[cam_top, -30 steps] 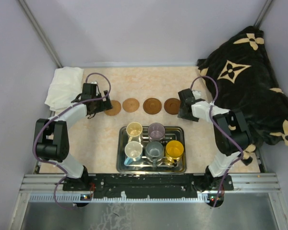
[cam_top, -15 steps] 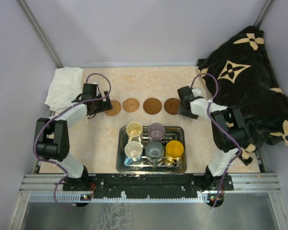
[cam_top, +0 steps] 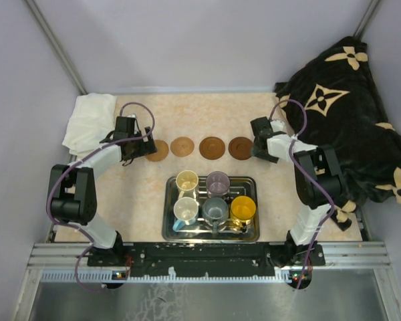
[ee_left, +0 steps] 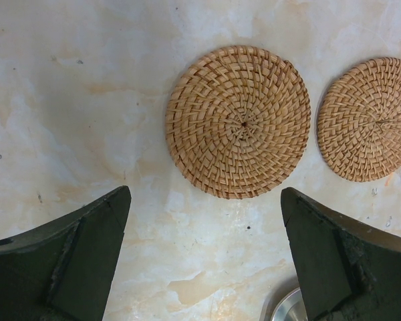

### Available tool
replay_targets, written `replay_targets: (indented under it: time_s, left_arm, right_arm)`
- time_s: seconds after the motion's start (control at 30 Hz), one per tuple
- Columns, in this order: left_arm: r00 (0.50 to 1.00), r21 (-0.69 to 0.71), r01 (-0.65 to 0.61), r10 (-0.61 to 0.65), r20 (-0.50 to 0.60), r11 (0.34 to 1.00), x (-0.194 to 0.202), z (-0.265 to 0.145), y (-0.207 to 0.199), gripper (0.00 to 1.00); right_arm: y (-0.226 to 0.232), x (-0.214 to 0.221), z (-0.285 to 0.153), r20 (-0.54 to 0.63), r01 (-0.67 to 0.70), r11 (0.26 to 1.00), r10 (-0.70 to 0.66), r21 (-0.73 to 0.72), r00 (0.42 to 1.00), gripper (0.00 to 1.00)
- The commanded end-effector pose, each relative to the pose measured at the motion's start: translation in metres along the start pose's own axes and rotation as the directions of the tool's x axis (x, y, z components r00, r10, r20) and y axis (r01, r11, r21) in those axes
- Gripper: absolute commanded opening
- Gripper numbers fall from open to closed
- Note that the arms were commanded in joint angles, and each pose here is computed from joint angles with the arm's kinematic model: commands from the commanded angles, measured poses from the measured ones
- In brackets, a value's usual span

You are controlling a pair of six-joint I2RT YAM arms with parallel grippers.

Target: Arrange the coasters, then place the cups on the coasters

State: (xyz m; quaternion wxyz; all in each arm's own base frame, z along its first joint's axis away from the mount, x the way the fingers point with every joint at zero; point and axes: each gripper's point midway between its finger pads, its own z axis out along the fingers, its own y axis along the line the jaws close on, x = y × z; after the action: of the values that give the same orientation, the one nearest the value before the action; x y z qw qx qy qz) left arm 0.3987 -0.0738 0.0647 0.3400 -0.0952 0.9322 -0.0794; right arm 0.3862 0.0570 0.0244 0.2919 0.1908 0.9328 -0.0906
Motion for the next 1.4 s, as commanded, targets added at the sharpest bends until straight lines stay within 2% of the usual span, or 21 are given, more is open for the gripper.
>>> replay_targets:
  time_s: [0.0, 0.57, 0.73, 0.87, 1.17, 1.37]
  left_arm:
    - [1.000, 0.007, 0.003, -0.003, 0.012, 1.000, -0.004, 0.000, -0.003, 0.99]
    - [1.000, 0.009, 0.007, -0.007, 0.012, 1.000, -0.003, 0.001, -0.004, 0.99]
    - [1.000, 0.014, 0.006, -0.006, 0.013, 1.000, -0.005, 0.000, -0.005, 0.99]
    - [1.000, 0.013, 0.007, -0.007, 0.018, 1.000, -0.007, -0.001, -0.006, 1.00]
    - [1.000, 0.010, 0.003, -0.004, 0.028, 1.000, -0.010, -0.005, -0.006, 0.99]
    - [1.000, 0.003, 0.000, 0.000, 0.024, 1.000, -0.009, -0.005, -0.004, 0.99]
  right_arm:
    - [-0.015, 0.016, 0.013, -0.060, 0.036, 0.997, -0.032, 0.071, 0.998, 0.62]
    - [-0.023, 0.008, -0.017, -0.023, 0.004, 0.999, -0.003, 0.041, 1.000, 0.62]
    - [-0.024, -0.003, -0.034, 0.019, 0.017, 0.999, -0.017, 0.037, 1.000, 0.69]
    - [-0.018, -0.019, -0.053, 0.071, 0.012, 1.000, -0.013, 0.011, 0.997, 0.69]
    - [0.008, -0.049, -0.079, 0.142, 0.040, 0.993, -0.023, -0.112, 0.990, 0.63]
    - [0.029, -0.033, -0.074, 0.127, 0.121, 0.979, -0.101, -0.162, 0.987, 0.46]
